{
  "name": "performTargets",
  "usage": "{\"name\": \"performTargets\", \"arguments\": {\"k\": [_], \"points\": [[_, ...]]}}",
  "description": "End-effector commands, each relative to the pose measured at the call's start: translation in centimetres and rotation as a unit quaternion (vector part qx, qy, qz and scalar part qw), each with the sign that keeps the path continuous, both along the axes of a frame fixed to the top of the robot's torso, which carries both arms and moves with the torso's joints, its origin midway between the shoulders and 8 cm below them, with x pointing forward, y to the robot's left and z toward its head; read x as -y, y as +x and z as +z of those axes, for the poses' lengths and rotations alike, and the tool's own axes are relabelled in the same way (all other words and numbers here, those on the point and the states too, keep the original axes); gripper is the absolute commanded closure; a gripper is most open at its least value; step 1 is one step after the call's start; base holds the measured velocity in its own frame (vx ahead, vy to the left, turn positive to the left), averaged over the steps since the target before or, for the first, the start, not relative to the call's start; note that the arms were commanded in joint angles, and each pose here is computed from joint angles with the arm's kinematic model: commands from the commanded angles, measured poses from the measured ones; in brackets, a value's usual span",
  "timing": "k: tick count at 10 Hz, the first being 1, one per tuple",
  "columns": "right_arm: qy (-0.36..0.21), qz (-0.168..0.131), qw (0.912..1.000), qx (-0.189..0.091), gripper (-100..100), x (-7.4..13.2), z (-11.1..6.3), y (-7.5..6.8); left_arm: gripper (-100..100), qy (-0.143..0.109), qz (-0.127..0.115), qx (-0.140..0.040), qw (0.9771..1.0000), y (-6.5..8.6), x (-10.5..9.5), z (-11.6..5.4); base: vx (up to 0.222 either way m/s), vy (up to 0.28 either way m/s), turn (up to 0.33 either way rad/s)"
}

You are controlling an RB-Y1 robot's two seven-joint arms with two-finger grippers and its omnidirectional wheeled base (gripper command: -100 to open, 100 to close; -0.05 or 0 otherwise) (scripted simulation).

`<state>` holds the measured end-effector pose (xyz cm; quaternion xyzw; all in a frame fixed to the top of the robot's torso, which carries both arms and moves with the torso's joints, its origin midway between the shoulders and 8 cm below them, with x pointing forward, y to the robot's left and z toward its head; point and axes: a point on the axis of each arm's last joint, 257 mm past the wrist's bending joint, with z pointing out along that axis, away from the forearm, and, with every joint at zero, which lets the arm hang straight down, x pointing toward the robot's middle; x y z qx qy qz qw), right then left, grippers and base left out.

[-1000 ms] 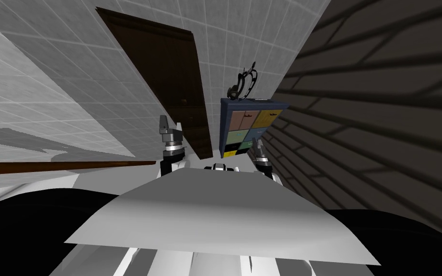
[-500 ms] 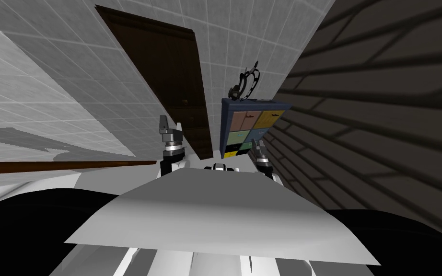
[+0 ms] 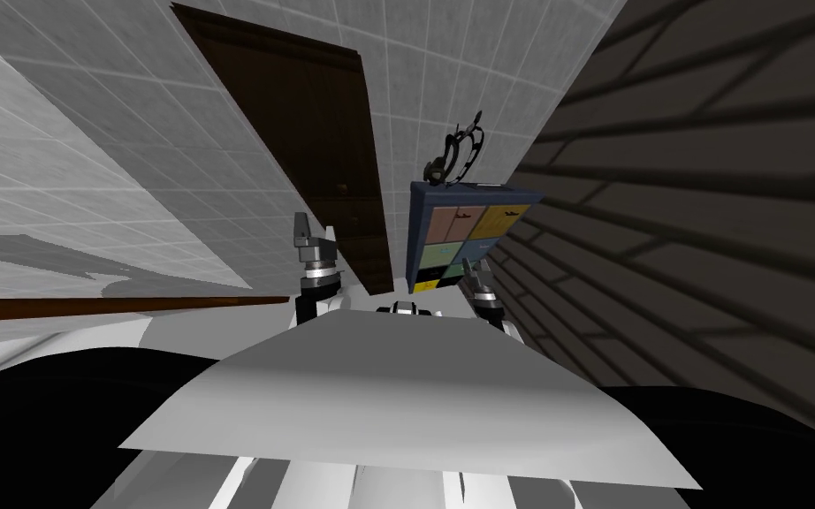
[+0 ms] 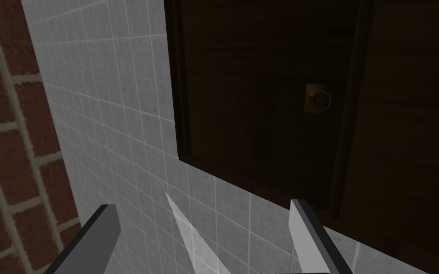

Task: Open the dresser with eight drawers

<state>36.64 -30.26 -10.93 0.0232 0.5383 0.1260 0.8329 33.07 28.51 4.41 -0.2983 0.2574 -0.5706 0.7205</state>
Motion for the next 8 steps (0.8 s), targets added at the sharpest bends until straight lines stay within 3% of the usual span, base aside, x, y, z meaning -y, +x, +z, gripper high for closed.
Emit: {"name": "performTargets", "arguments": {"k": [1,8], "points": [[-0.047,-0.019,0.9987,0.0,-100,0.4,-0.6,-0.1,0,0.0,0.0,0.0,1.0,0.0,0.0,0.0,0.039,0.009,0.027],[-0.152,-0.061,0.9865,0.002,-100,1.3,-1.9,-0.2,0,0.0,0.0,0.0,1.0,0.0,0.0,0.0,0.023,0.007,0.02]]}}
